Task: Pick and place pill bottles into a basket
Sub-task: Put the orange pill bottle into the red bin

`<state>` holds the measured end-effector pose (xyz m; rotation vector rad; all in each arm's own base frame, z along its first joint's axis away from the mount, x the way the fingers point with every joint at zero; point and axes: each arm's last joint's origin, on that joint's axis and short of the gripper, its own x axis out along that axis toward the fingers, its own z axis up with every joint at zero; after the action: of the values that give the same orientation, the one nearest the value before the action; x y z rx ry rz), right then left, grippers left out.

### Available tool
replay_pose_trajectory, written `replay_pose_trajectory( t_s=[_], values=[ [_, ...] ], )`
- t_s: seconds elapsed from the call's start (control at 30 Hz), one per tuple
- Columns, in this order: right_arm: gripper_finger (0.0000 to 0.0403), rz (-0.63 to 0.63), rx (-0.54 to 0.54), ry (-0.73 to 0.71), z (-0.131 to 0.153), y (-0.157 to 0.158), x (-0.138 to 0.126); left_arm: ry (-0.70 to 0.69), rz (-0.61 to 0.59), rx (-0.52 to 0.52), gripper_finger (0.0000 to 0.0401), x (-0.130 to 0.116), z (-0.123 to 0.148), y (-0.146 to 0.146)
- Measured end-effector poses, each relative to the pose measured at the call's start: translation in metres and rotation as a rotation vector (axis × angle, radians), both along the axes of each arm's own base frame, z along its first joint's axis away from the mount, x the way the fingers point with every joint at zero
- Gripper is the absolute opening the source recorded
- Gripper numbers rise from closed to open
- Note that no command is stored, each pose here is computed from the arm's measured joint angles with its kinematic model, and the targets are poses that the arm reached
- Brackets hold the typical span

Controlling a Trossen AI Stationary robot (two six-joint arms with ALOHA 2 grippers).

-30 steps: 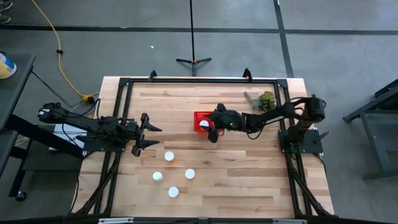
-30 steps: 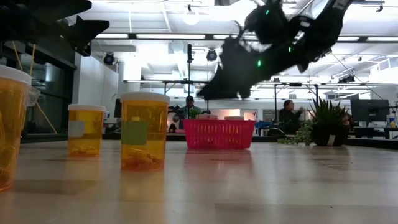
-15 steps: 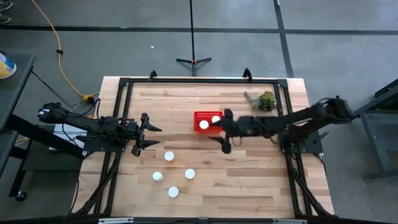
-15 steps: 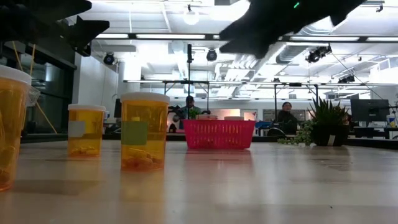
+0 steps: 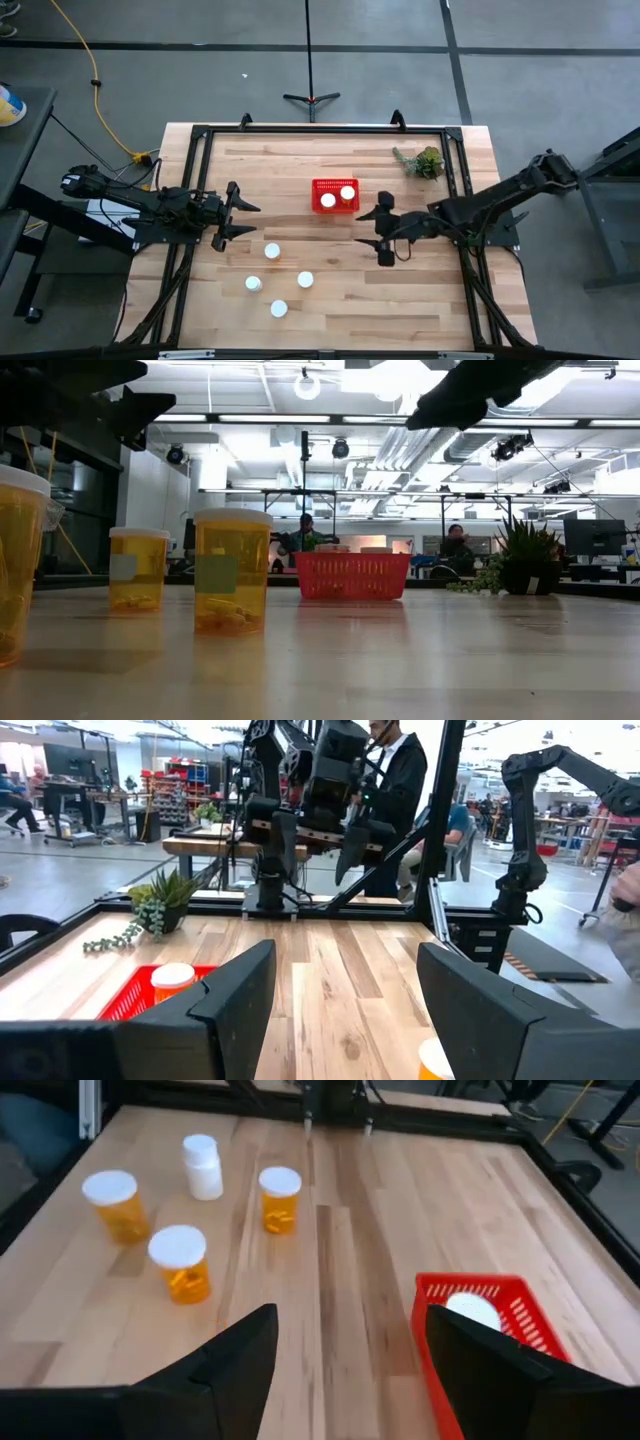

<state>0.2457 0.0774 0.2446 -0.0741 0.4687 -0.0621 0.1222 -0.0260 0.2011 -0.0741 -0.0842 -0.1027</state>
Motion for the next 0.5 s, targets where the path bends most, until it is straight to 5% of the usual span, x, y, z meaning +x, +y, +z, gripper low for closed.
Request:
replay_pose_trajectory(
  t_s=[0.37,0.5],
  values=[
    [0.0201,-0.027,-0.077,0.068,-0.009,0.029,-0.02,0.05,-0.022,0.017,0.0278,0.0,-0.005,-0.001],
    [0.0186,0.065,-0.101,0.06,-0.003,0.038,-0.029,0.045,-0.021,0.02,0.0278,0.0,-0.004,-0.001]
  ],
)
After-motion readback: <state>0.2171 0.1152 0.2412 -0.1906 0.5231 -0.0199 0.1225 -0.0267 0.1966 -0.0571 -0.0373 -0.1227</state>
